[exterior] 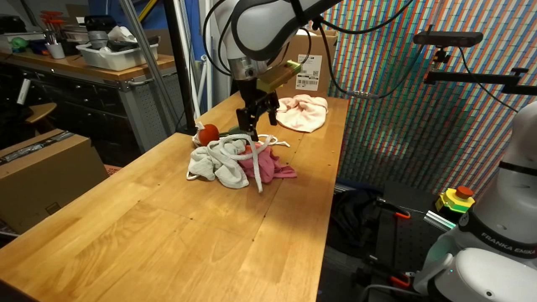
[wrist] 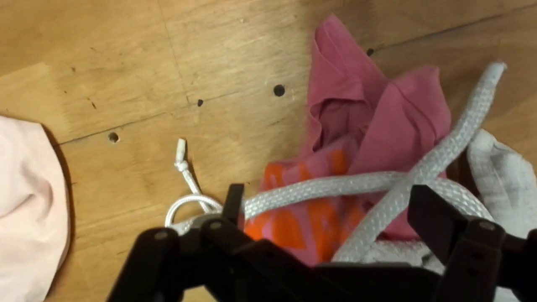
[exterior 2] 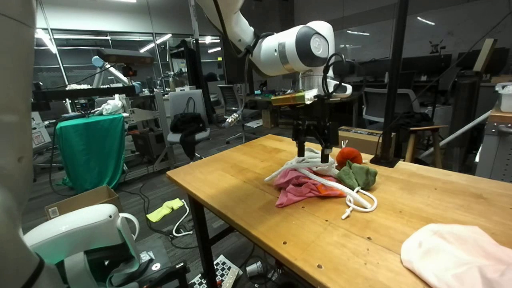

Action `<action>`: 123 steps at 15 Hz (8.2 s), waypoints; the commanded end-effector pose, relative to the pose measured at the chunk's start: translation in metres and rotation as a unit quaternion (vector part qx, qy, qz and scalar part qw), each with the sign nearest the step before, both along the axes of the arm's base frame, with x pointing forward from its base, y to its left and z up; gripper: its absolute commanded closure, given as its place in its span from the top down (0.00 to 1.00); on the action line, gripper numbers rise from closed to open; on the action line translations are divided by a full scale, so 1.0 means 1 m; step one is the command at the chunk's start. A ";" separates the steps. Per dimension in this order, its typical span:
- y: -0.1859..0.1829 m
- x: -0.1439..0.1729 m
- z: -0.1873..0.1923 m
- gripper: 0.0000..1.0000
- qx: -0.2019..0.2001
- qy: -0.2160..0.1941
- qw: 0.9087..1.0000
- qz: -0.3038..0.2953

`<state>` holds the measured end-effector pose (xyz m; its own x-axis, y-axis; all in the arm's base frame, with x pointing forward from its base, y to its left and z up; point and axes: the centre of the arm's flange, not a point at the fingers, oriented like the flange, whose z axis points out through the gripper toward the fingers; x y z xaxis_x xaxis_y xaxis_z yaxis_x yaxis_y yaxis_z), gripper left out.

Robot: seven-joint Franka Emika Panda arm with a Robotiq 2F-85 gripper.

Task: Separate the heap of things

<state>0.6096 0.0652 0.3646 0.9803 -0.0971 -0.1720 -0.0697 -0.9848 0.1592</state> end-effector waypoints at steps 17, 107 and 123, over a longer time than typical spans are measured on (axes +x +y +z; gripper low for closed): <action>0.023 -0.012 -0.037 1.00 0.085 0.061 0.988 0.111; 0.397 0.006 0.108 0.07 0.165 -0.384 0.891 -0.176; 0.326 0.002 0.066 1.00 0.093 -0.234 0.963 -0.100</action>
<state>0.6222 0.4135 0.4239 0.8753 -0.3634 0.3190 -0.3301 -0.9311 -0.1550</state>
